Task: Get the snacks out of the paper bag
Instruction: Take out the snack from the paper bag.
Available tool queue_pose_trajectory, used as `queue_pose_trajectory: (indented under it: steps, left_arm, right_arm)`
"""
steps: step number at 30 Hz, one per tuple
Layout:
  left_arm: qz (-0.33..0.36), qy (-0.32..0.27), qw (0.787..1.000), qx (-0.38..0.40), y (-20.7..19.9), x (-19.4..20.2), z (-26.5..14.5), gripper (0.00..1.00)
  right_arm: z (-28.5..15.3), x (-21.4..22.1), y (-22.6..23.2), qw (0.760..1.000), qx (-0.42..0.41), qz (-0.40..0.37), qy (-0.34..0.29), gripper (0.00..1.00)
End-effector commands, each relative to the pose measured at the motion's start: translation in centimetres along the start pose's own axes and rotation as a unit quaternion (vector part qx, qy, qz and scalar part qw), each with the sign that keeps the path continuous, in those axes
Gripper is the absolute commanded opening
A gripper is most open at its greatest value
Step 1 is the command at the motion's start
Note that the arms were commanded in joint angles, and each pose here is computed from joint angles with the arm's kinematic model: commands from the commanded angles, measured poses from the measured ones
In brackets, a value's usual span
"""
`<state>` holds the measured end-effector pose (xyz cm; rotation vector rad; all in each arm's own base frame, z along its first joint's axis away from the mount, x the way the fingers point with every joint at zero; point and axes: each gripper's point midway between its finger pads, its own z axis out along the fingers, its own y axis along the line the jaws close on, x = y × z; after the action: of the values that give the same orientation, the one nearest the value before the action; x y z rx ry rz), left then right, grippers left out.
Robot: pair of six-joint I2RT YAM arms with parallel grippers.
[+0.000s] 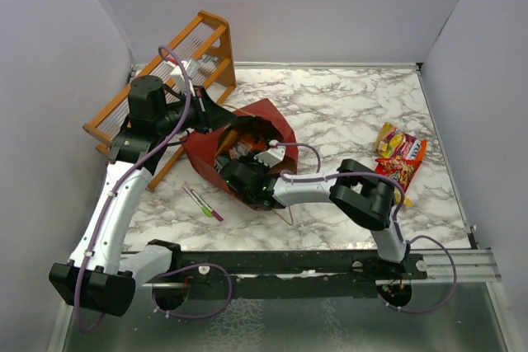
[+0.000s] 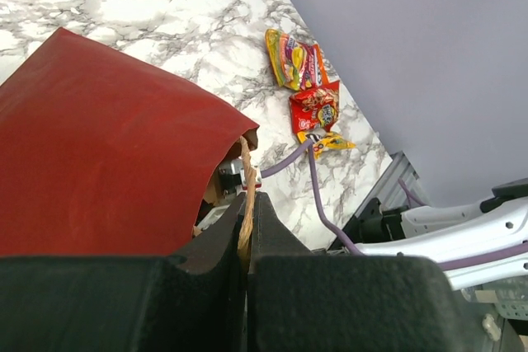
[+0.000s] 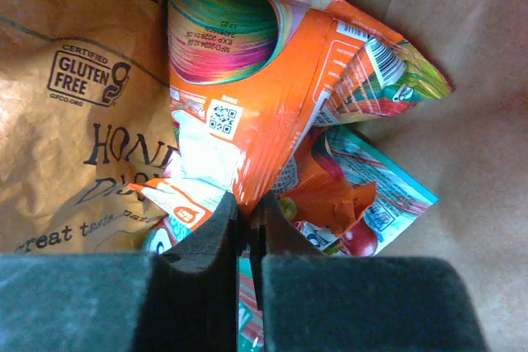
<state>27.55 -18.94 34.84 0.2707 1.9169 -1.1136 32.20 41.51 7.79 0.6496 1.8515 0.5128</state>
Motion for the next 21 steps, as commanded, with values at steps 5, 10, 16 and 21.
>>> queue_pose_trajectory:
  steps: [5, 10, 16, 21]
  left_arm:
    - [0.012, -0.013, 1.0, 0.015, -1.1, 0.0, -1.1, 0.0]
    - [0.015, -0.013, 1.0, 0.015, -1.0, 0.0, -0.9, 0.0]
    - [0.017, -0.017, 1.0, 0.016, -1.0, -0.3, -0.8, 0.0]
    - [0.014, -0.019, 1.0, 0.02, -1.1, -0.5, -0.7, 0.0]
  right_arm:
    - [-3.3, -1.6, -1.1, 0.996, -0.022, -0.037, 0.077, 0.01]
    - [-7.1, -2.6, -1.1, 0.984, -0.086, -0.055, 0.146, 0.01]
    - [-11.4, -3.3, -2.4, 0.959, -0.155, -0.095, 0.215, 0.01]
    - [-14.7, -4.4, -3.5, 0.927, -0.233, -0.163, 0.244, 0.01]
